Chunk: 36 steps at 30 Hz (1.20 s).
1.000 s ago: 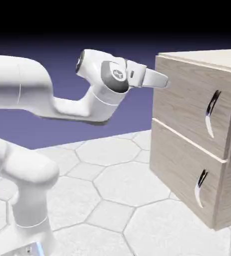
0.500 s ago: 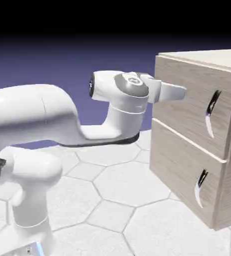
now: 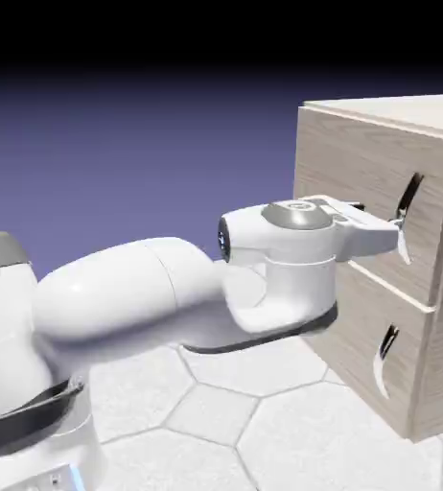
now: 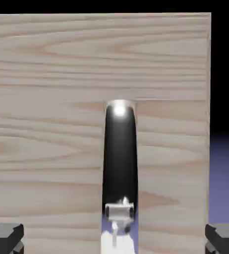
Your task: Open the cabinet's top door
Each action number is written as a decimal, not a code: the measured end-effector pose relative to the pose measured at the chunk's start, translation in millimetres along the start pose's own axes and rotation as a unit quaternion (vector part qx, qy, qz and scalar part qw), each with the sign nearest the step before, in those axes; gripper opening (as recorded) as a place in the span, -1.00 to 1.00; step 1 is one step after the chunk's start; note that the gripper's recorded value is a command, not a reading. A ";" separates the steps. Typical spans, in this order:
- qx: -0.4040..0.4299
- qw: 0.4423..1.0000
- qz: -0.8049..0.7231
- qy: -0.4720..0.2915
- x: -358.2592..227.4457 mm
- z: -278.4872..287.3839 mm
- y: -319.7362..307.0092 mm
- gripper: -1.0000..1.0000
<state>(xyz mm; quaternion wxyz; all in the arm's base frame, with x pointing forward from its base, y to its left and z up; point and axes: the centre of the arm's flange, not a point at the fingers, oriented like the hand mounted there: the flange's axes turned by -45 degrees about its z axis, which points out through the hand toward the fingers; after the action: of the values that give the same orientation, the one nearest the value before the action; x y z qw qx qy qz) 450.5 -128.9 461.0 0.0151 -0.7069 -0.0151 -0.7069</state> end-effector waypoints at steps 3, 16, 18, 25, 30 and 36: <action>0.000 1.000 0.001 0.000 0.3 21.7 0.9 0.00; -0.070 0.998 -0.001 0.000 0.1 -6.3 -24.5 -1.00; -0.083 0.997 -0.001 0.000 0.1 -16.6 -30.0 -1.00; -0.147 0.989 -0.001 0.000 0.0 -64.1 -60.8 -1.00; -0.188 0.982 0.000 0.000 0.0 -92.2 -83.5 -1.00; -0.228 0.974 -0.001 0.000 0.0 -118.4 -108.6 -1.00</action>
<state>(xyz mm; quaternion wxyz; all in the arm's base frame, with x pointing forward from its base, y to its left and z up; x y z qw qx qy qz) 327.6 -25.5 461.1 -0.1476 -0.6917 0.1457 -0.6917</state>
